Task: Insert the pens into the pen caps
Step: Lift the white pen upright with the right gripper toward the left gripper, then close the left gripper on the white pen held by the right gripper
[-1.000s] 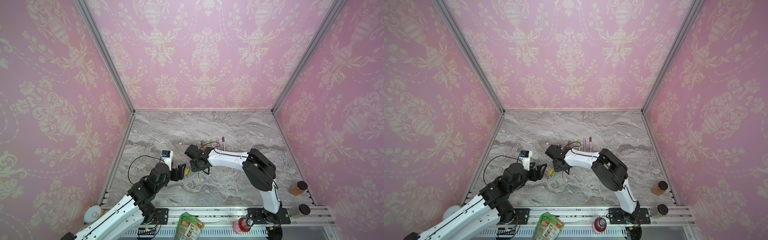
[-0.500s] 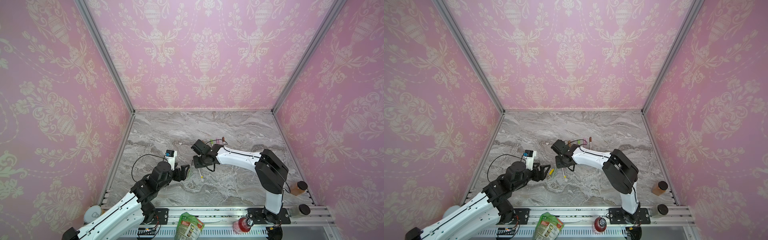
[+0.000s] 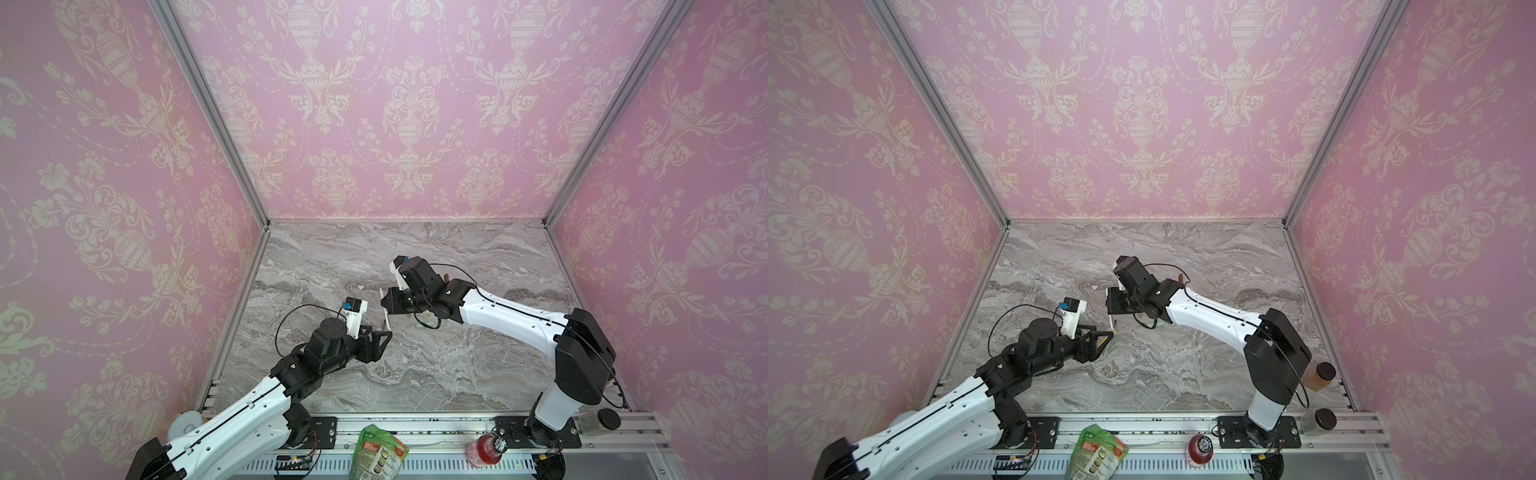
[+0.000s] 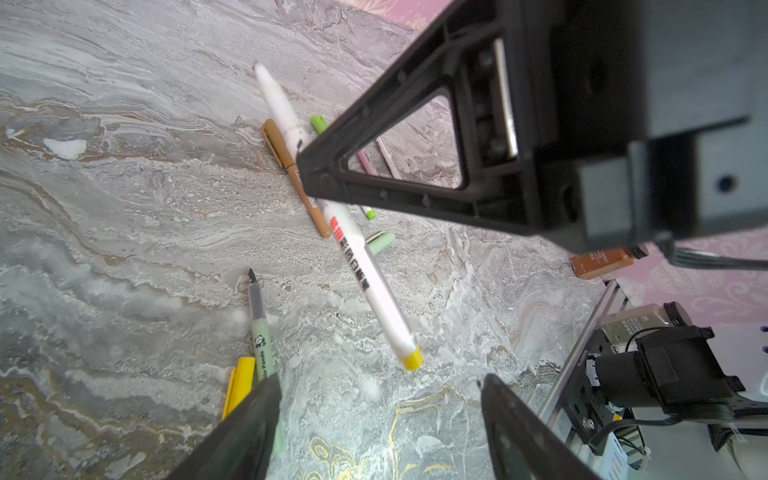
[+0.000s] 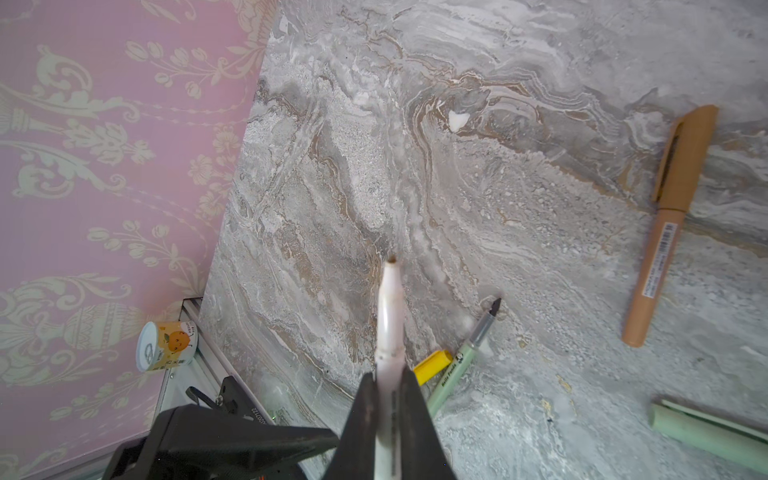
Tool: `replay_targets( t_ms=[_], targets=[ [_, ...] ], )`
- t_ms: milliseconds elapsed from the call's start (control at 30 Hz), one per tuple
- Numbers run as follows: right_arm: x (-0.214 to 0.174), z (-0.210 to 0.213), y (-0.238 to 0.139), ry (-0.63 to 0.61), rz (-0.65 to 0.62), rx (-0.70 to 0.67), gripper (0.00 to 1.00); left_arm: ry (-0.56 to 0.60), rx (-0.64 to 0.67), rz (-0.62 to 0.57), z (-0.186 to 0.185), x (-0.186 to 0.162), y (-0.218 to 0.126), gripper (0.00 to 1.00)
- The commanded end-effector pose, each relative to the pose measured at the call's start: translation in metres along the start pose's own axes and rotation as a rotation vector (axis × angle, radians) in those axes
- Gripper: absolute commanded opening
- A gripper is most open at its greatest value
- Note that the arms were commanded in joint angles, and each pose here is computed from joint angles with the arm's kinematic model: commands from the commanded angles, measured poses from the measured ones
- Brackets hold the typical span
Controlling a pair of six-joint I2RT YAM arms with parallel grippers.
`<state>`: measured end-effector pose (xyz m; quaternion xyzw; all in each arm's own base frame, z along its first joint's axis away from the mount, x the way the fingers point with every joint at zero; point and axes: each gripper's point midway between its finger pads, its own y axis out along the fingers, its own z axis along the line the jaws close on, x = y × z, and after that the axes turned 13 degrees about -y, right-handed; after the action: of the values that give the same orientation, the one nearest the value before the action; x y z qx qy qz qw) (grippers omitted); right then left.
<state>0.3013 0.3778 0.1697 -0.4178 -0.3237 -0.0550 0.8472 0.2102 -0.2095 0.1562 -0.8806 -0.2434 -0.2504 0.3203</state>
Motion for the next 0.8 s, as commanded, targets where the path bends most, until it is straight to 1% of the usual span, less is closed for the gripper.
replay_targets(
  t_ms=[0,167,367,633,767],
  targets=[
    [0.0,0.01,-0.003,0.007,-0.013,0.051,0.05,-0.024,-0.013,-0.038,-0.002,0.008,0.0,0.75],
    [0.001,0.014,-0.005,0.002,-0.026,0.078,0.05,-0.026,0.017,-0.081,0.003,0.016,0.0,0.69],
    [0.001,0.021,-0.006,0.003,-0.043,0.123,0.05,-0.029,0.022,-0.075,0.003,0.017,0.006,0.63],
    [0.002,0.027,-0.009,-0.001,-0.062,0.157,0.04,-0.038,0.03,-0.084,0.005,0.019,0.011,0.49],
    [0.0,0.029,-0.008,0.0,-0.057,0.169,0.04,-0.036,0.04,-0.1,0.006,0.023,0.011,0.46]
  ],
)
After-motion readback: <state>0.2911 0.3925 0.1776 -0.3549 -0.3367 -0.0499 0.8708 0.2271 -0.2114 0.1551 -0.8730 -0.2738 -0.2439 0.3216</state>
